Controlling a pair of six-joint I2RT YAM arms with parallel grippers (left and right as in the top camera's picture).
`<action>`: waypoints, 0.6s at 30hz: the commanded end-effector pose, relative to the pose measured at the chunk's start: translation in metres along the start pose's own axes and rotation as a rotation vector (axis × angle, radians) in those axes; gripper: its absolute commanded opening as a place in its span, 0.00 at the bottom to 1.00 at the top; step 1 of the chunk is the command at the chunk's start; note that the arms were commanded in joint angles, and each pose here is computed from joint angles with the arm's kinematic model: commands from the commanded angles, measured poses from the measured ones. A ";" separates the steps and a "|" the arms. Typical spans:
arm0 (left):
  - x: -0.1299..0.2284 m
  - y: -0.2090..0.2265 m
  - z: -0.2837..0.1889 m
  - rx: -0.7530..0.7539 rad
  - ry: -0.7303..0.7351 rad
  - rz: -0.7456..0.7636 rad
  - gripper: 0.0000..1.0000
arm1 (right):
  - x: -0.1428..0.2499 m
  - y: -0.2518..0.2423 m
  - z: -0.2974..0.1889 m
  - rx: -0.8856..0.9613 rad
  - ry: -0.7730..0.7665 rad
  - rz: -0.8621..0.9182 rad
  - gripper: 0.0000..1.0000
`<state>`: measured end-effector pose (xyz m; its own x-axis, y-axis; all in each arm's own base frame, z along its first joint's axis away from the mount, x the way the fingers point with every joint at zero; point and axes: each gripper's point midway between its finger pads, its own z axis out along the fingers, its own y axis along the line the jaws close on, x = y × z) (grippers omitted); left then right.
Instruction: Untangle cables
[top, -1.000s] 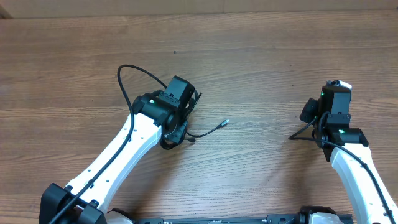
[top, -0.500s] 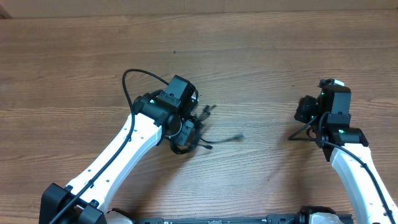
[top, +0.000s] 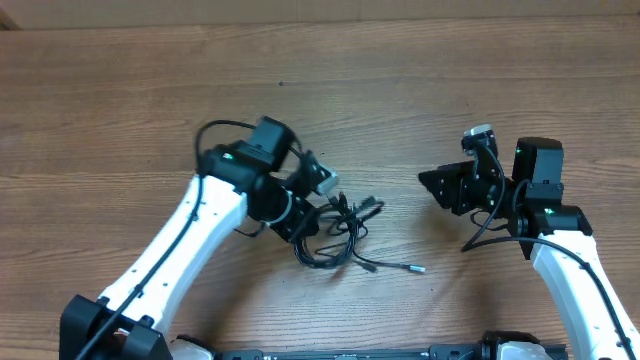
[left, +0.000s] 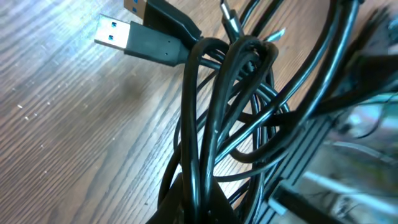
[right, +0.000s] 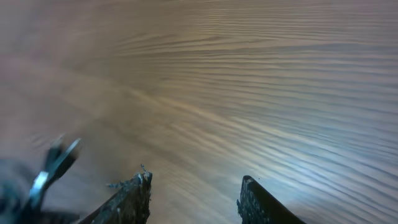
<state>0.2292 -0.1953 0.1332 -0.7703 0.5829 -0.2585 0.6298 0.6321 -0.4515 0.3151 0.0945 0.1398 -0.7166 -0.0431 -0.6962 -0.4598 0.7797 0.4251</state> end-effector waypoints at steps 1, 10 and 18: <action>-0.013 -0.008 -0.019 0.148 -0.109 -0.009 0.04 | -0.008 0.040 -0.007 -0.222 -0.044 -0.125 0.46; -0.018 -0.006 -0.032 0.219 -0.178 -0.036 0.04 | -0.014 0.087 -0.025 -0.513 -0.119 -0.205 0.49; -0.021 -0.017 -0.035 0.284 -0.203 -0.002 0.04 | -0.019 0.100 -0.034 -0.599 -0.152 -0.224 0.49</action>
<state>0.2413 -0.1922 0.1620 -0.8192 0.4530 -0.3517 0.5640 0.5252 -0.6372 0.2720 0.1476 0.1998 -0.5454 -0.0572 -0.8362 -0.7951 0.3511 0.4945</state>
